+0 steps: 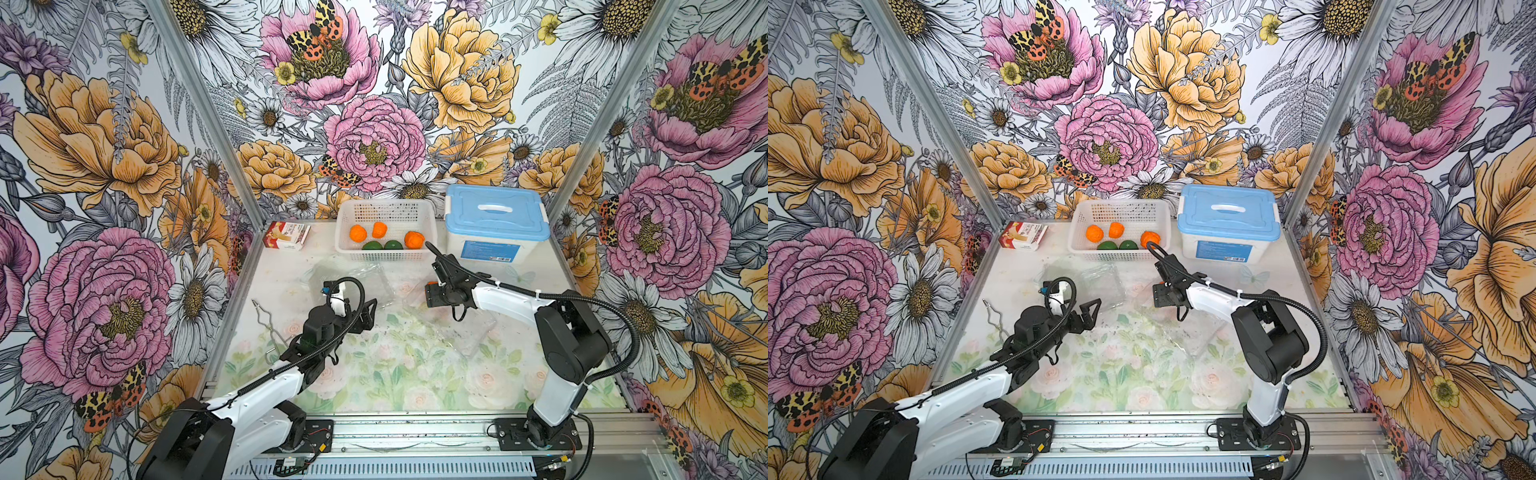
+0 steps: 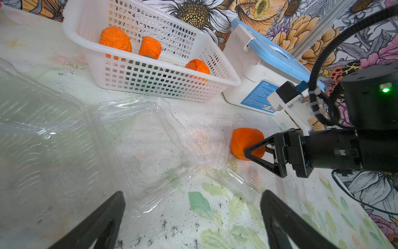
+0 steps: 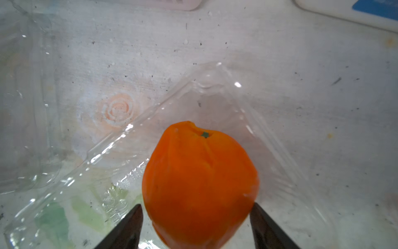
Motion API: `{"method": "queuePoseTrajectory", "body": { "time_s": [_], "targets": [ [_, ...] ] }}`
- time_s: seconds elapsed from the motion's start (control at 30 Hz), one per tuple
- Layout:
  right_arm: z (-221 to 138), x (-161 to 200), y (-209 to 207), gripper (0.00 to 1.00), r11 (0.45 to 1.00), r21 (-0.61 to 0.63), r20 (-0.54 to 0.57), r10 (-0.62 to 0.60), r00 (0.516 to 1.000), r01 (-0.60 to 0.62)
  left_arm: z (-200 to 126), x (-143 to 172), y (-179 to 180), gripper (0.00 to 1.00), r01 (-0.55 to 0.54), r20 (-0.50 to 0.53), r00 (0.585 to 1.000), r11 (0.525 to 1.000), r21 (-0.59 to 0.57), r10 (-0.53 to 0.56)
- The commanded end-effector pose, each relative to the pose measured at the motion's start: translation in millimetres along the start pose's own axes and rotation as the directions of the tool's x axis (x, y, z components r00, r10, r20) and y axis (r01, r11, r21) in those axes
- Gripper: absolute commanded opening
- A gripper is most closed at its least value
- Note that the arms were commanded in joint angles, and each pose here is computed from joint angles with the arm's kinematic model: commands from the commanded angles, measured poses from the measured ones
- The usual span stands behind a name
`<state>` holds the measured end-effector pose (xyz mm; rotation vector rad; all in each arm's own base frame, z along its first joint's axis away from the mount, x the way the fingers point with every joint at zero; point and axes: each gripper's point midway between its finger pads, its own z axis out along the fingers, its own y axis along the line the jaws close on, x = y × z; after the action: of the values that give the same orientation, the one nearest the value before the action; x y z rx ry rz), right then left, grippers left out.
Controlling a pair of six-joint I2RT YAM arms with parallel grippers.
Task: Take oranges out of containers
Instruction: Pick up the orange from the packing box.
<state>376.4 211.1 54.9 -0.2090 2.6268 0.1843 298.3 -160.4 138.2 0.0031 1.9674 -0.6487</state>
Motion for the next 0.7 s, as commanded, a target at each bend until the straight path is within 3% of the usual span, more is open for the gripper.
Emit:
{"method": "queuePoseTrajectory", "body": {
  "time_s": [0.0,0.4,0.5,0.57,0.67],
  "targets": [
    [6,-14,4,0.80,1.000,0.007,0.032,0.009,0.999,-0.009,1,-2,-1,0.99,0.019,0.012,1.000,1.000,0.013,-0.019],
    [16,-37,-4,0.83,0.997,0.080,0.087,0.000,0.996,-0.007,3,1,1,0.99,0.019,0.001,1.000,1.000,0.008,-0.019],
    [17,-40,-1,0.75,0.998,0.063,0.088,0.002,0.996,-0.008,3,1,1,0.99,0.020,0.000,1.000,1.000,0.008,-0.020],
    [15,-39,3,0.60,0.999,0.041,0.085,0.008,0.996,-0.012,3,1,1,0.99,0.020,0.001,1.000,1.000,0.009,-0.020],
    [6,-37,7,0.57,1.000,0.016,0.094,0.011,0.995,-0.012,3,0,0,0.99,0.020,0.002,1.000,1.000,0.010,-0.020]
  ]
}}
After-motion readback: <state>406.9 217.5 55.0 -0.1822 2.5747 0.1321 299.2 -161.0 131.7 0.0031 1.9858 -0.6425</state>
